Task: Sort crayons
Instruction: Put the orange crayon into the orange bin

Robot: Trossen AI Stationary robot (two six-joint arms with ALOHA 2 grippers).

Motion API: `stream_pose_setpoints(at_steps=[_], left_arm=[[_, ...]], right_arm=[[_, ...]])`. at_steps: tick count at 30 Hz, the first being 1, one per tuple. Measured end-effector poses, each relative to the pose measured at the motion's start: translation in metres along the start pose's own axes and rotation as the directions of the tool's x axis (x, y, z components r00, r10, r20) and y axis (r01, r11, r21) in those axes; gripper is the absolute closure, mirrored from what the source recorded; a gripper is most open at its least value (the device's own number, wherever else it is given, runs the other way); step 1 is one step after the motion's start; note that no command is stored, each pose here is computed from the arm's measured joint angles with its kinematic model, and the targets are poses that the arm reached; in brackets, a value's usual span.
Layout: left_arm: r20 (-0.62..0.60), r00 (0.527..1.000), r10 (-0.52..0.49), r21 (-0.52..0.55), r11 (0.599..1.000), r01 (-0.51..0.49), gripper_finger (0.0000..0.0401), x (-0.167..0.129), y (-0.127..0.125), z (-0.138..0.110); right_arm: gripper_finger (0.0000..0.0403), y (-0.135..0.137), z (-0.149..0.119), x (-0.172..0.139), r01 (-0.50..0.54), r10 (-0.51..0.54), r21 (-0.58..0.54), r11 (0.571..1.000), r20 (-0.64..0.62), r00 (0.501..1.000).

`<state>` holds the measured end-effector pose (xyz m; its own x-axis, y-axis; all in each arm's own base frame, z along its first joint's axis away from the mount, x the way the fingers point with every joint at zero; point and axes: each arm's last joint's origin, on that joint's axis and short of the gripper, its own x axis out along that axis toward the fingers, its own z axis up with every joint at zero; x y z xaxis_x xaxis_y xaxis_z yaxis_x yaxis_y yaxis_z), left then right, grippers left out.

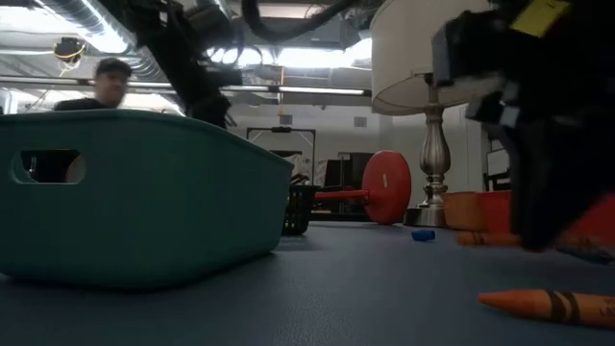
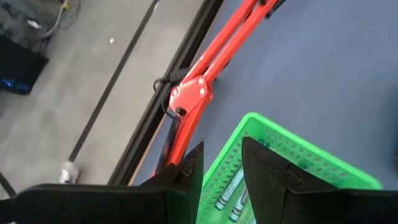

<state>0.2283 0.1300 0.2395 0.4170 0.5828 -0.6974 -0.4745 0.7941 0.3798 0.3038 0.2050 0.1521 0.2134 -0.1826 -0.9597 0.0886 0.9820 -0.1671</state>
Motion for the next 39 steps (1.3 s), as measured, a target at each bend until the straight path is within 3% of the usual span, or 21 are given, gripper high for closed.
stream_pose_setpoints(at_steps=[10,15,19,24,32,39], left_arm=[[0.065,0.995,-0.071,0.002,0.997,0.071,0.0309,-0.053,-0.009,-0.006],[0.06,0.979,-0.195,-0.035,0.98,0.197,0.0309,-0.073,-0.02,-0.013],[0.05,0.943,-0.329,-0.064,0.941,0.332,0.0309,-0.081,-0.032,-0.016],[0.045,0.895,-0.444,-0.065,0.893,0.446,0.0309,-0.088,-0.047,-0.017],[0.041,0.861,-0.508,-0.054,0.859,0.509,0.0309,-0.099,-0.065,-0.018],[0.038,0.833,-0.552,-0.063,0.83,0.554,0.0309,-0.108,-0.079,-0.021]], right_arm=[[0.0386,-0.044,0.014,-0.026,0.125,-0.132,-0.113,0.986,-0.06,0.989],[0.0385,-0.075,0.014,-0.05,0.21,-0.222,-0.155,0.965,-0.064,0.973],[0.0384,-0.102,0.009,-0.065,0.304,-0.32,-0.174,0.937,-0.073,0.945],[0.0384,-0.135,-0.006,-0.068,0.375,-0.393,-0.149,0.915,-0.113,0.913],[0.0384,-0.183,-0.048,-0.051,0.429,-0.442,-0.108,0.897,-0.211,0.872],[0.0384,-0.208,-0.077,-0.031,0.477,-0.476,-0.075,0.876,-0.296,0.828]])
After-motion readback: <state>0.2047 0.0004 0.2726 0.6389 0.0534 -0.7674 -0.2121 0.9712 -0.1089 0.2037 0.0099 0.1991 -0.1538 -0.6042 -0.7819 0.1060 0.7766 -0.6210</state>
